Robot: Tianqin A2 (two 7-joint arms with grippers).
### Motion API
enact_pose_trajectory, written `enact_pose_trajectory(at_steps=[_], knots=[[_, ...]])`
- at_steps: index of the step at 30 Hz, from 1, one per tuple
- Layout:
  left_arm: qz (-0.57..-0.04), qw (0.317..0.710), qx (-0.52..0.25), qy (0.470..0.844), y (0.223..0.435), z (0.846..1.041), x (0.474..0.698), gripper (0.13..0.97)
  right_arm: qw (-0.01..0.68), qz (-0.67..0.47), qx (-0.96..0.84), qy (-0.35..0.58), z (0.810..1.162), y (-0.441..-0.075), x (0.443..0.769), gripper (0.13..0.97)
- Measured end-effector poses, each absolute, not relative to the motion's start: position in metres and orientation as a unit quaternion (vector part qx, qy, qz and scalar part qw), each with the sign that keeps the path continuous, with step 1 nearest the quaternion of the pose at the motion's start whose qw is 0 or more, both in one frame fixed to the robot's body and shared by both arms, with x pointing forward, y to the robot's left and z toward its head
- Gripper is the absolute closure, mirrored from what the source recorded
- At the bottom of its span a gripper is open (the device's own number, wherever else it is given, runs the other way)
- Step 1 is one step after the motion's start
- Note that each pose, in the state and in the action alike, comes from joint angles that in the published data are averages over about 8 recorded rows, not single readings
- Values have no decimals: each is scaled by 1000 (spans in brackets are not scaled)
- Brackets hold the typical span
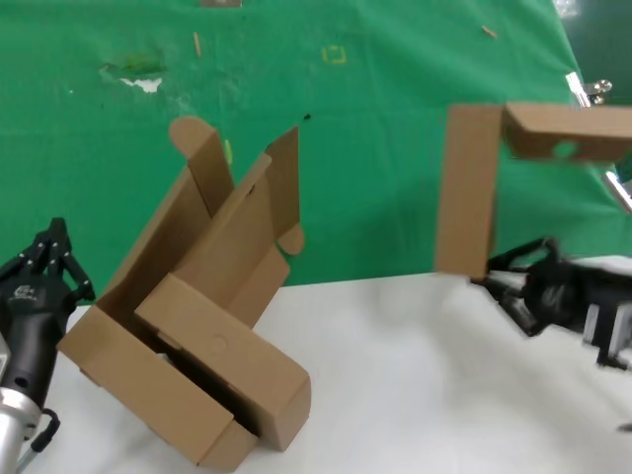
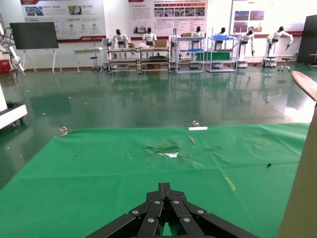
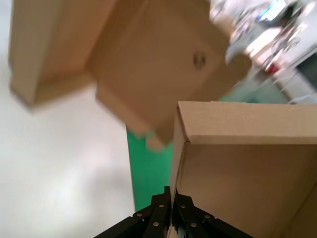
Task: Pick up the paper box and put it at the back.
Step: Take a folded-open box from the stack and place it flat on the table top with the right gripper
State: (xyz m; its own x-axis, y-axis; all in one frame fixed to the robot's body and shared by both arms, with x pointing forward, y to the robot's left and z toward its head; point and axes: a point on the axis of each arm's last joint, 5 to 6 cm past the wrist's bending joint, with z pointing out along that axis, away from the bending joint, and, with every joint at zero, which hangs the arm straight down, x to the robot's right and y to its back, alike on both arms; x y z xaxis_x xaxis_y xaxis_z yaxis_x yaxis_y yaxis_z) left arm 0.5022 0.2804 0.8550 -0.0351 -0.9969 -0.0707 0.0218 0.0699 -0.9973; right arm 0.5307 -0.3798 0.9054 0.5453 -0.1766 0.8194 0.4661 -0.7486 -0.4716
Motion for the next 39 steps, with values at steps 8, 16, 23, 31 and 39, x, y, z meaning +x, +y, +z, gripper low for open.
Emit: enact_pose_trajectory(at_steps=[8, 16, 23, 31, 39], knots=[[-496, 513, -468, 521, 280, 855, 502, 957, 233, -450, -857, -88, 946, -414, 577, 957], [-496, 513, -468, 521, 280, 855, 502, 957, 169, -409, -894, -71, 977, -427, 609, 957], [-496, 513, -468, 521, 280, 855, 502, 957, 130, -360, -922, -50, 991, -414, 629, 957], [-496, 513, -468, 521, 280, 855, 502, 957, 130, -328, -934, -46, 994, -369, 646, 957], [-496, 513, -468, 521, 280, 855, 502, 957, 151, -323, -933, -48, 985, -323, 664, 958]])
